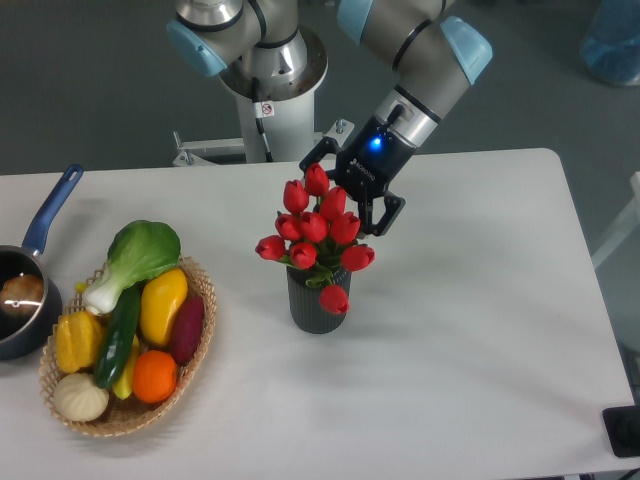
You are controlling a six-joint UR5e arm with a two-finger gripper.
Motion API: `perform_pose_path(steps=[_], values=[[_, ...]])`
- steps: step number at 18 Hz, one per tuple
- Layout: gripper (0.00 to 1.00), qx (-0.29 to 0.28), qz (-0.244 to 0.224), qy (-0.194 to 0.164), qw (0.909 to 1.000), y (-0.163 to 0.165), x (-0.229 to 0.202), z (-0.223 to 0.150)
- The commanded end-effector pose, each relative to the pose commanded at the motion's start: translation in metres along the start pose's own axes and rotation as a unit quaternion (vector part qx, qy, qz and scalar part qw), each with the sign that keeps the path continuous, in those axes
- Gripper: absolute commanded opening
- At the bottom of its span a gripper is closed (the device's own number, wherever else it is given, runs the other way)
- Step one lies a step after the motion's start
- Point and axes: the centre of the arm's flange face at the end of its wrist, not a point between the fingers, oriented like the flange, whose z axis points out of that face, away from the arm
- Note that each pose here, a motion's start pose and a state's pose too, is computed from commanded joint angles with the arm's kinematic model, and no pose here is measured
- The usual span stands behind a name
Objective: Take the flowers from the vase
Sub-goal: 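Close the gripper around the tulip stems above the vase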
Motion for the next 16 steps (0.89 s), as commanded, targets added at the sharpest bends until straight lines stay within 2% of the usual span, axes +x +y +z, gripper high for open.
perform_pose_path(steps=[3,8,16], values=[[0.66,0.000,0.000,-0.001,1.0000,0.0008,-0.0012,-0.0012],[0.36,-0.002,0.001,-0.004,1.0000,0.0038,-0.0030,-0.0038],[0.26,-0.001,0.001,-0.004,1.0000,0.0045,-0.0037,-0.0041]])
